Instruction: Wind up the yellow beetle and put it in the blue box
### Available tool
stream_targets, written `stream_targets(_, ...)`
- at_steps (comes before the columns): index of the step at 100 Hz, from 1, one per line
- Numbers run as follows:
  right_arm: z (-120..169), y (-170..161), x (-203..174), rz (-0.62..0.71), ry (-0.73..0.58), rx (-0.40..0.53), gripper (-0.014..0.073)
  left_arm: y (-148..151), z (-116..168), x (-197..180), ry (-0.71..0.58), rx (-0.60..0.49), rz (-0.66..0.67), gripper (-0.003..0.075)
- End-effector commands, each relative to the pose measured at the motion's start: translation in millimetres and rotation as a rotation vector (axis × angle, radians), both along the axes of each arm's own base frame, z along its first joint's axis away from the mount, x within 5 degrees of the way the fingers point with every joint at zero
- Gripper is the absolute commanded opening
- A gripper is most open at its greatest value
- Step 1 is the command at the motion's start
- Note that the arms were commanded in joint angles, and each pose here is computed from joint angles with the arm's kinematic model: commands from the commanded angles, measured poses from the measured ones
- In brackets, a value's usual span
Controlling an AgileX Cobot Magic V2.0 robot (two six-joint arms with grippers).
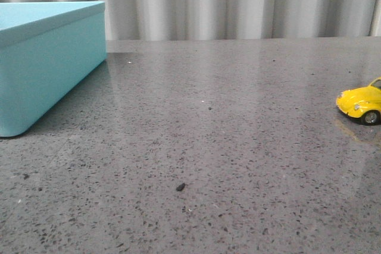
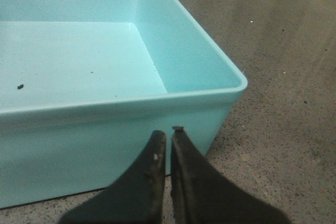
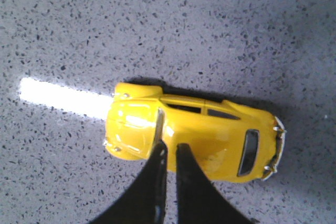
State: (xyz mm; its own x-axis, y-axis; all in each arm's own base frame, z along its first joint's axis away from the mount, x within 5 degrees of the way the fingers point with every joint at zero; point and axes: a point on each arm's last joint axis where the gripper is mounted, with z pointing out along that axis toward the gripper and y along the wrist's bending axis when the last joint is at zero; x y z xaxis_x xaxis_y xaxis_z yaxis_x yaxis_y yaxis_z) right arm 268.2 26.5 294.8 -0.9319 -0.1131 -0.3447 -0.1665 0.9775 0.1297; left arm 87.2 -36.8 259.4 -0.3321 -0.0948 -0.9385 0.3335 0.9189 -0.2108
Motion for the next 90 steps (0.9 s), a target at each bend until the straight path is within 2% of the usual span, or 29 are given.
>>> stream_targets(1,13,-1,4,-0.008,-0.074,0.001,-0.0041,1,12,4,-0.059,-0.033,0.024,-0.0021)
stream_targets(27,7,-2,11,-0.01,-0.078,-0.01,-0.0041,1,13,4,-0.063,-0.034,0.027,-0.0021)
stream_targets(57,-13,-2,16,-0.008,-0.01,-0.024,-0.0041,1,13,4,-0.063,-0.034,0.027,-0.0021)
stream_targets(72,-23,-8,12,0.01,0.016,-0.094,-0.0041,1,13,4,-0.063,-0.034,0.027,-0.0021)
stream_targets(90,-37,-29,6,-0.072,0.065,-0.137,-0.0041,1,13,4,-0.063,-0.034,0.027,-0.0021)
